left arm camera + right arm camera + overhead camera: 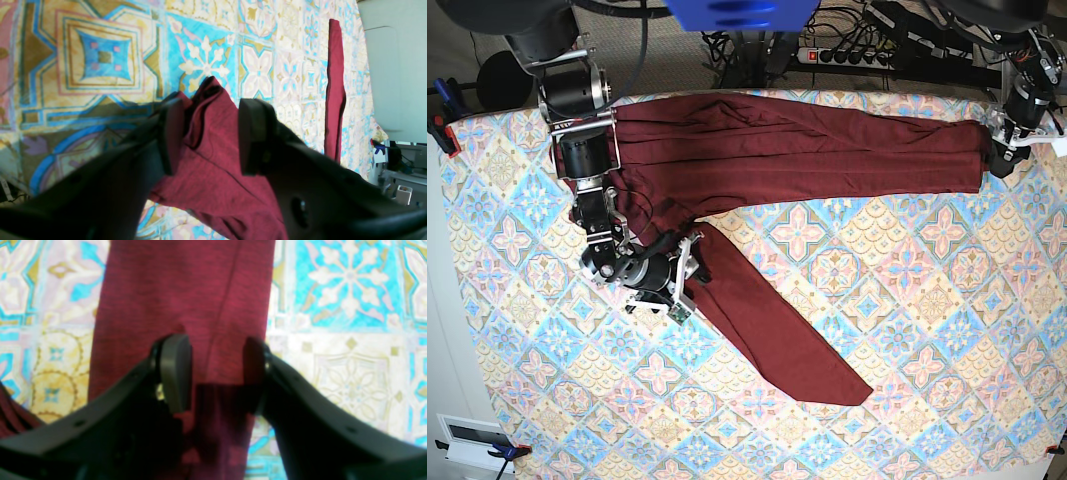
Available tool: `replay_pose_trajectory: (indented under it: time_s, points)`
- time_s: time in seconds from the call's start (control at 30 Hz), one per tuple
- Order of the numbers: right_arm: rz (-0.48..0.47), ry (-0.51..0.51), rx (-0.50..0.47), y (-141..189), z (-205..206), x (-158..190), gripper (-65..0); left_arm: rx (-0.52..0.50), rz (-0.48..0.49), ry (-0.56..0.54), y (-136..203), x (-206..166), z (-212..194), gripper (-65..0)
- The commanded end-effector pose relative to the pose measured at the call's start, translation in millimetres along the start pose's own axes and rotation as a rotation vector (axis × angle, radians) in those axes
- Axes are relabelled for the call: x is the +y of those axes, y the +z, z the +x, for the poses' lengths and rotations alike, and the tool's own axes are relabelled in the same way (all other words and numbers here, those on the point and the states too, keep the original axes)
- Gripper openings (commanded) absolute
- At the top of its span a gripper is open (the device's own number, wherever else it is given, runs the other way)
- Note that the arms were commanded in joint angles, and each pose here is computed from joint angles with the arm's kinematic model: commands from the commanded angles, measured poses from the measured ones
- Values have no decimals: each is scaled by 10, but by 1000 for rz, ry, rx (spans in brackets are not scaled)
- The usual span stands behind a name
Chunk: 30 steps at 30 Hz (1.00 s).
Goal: Layout the t-shirt on the table in an organized manner, then fold the t-shirt properly
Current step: 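Lift the folded shirt bundle with the right gripper and pull it inward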
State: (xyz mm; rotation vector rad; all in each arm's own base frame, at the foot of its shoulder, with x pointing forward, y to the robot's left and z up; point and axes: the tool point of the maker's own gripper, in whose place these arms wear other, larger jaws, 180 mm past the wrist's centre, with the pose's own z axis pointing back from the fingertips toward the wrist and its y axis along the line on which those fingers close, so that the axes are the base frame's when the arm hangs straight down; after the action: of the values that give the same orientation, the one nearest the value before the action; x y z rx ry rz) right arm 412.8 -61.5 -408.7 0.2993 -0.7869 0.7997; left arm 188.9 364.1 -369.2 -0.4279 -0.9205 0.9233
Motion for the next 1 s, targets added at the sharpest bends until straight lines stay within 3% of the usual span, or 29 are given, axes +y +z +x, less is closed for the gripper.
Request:
replay_pose_trajectory:
  time_s: [0.0,0.27,0.57,0.97]
  points:
    - [-20,12,-66,57,247,-125,-397,-26,-22,-25,27,-74,118,-388]
    - [7,-36,-7,-31,-21,-70,-424,-21,-26,3,18,-63,17,-388]
    - [0,-30,-13,-6,-10,-86,-650,-20,-26,6,17,-61,6,-388]
    - [-23,90,-70,272,151,265,-650,-20,-26,8,16,-60,0,-388]
